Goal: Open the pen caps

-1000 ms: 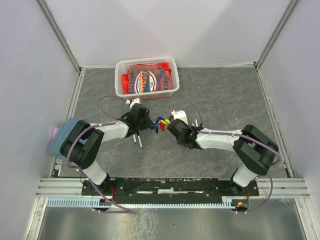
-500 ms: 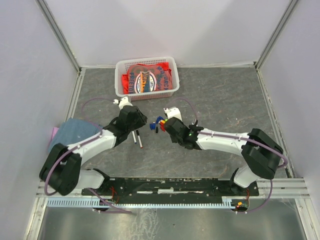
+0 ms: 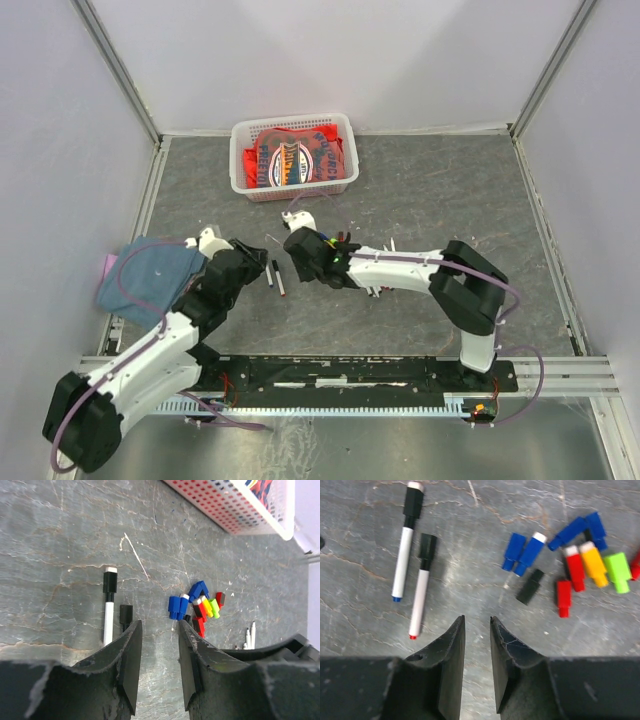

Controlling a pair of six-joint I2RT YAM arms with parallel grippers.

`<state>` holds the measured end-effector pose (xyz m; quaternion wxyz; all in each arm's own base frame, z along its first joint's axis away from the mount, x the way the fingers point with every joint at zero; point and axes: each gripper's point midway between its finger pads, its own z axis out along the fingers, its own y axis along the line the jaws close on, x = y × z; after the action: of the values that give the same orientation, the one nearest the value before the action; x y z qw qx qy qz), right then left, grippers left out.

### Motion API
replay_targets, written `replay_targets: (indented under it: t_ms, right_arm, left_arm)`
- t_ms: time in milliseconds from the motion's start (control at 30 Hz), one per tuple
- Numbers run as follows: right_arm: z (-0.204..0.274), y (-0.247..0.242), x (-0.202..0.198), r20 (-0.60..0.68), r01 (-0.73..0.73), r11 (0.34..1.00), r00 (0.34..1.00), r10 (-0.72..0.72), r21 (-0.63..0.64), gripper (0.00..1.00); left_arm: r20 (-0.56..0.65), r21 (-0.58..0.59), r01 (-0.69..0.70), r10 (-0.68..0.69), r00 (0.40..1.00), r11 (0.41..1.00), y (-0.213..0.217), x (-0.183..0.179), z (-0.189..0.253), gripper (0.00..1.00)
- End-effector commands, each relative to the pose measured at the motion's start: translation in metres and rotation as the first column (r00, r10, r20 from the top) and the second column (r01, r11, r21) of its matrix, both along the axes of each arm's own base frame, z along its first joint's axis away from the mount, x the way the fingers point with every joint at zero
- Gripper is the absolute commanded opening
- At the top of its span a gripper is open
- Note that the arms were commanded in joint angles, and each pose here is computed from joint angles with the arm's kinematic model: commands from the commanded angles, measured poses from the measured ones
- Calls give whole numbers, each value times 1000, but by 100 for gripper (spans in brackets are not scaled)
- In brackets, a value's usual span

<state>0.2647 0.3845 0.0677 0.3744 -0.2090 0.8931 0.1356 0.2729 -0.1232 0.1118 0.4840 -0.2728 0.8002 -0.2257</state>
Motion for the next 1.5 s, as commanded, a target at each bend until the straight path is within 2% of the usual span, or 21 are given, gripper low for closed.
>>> replay_targets:
  t_ms: [0,367,1067,1333,1467]
  right_arm:
    - [12,38,3,-7,-21,998,1000,22,55,33]
    - [-4,70,-3,-39,-59,998,997,60,22,35]
    - [-30,79,-12,-86,-74,996,994,70,-56,35]
    - [-45,64,-27,-124,-80,984,990,60,-159,29]
    - [-59,56,-38,-160,-87,979,985,57,-183,23]
  left_arm:
    - [42,-52,-102,104,994,993,18,-6,9,41]
    - [60,-64,-119,123,991,991,29,-18,10,42]
    - [83,-70,-122,128,988,990,33,-22,18,42]
    - [76,-56,-123,127,989,991,34,-22,17,42]
    - [65,-50,-116,119,991,992,32,-22,13,42]
